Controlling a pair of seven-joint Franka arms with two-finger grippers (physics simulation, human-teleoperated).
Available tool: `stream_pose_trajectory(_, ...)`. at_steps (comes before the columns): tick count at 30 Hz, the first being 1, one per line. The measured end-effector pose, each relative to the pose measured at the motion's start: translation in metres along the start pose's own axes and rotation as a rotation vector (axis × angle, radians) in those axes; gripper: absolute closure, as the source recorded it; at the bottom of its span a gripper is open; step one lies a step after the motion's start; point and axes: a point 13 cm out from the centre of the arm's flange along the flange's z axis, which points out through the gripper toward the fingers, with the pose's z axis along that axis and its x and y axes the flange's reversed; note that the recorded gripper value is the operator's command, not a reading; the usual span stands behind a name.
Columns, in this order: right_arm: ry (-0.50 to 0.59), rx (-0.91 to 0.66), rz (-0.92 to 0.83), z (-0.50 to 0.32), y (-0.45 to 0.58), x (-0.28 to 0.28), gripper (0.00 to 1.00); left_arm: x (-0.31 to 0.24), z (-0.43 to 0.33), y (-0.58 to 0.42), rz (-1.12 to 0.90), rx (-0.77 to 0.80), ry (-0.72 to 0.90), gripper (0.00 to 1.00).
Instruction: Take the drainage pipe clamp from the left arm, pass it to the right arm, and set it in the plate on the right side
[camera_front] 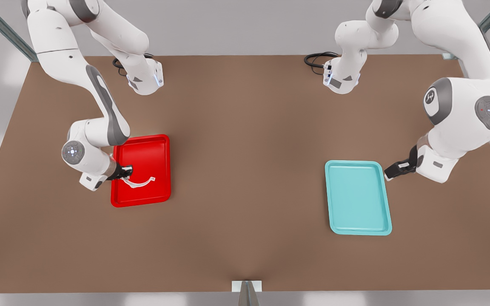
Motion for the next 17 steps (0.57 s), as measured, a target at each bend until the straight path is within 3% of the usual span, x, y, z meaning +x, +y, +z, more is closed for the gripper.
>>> stream_pose_trajectory(2, 0.0, 0.003, 0.003, 0.002, -0.002, -0.001, 0.13, 0.003, 0.004, -0.001, 0.052, -0.025, 0.008, 0.0)
stream_pose_trajectory(3, 0.0, 0.005, 0.007, 0.003, -0.004, 0.0, 0.0, 0.004, 0.006, -0.002, 0.076, -0.034, 0.012, 0.0)
stream_pose_trajectory(5, -0.073, 0.031, 0.01, -0.042, -0.01, -0.035, 0.0, 0.005, 0.009, -0.002, 0.116, -0.047, 0.019, 0.0)
stream_pose_trajectory(7, -0.214, 0.08, 0.007, -0.147, -0.015, -0.09, 0.0, 0.005, 0.014, -0.003, 0.15, -0.054, 0.027, 0.0)
stream_pose_trajectory(9, -0.312, 0.145, 0.014, -0.259, -0.012, -0.108, 0.0, 0.004, 0.02, -0.008, 0.189, -0.056, 0.037, 0.0)
stream_pose_trajectory(12, -0.269, 0.202, 0.072, -0.318, -0.001, -0.077, 0.0, 0.005, 0.028, -0.012, 0.24, -0.06, 0.054, 0.0)
stream_pose_trajectory(17, -0.15, 0.13, 0.102, -0.305, 0.005, -0.051, 0.0, 0.009, 0.034, -0.015, 0.305, -0.061, 0.074, 0.0)
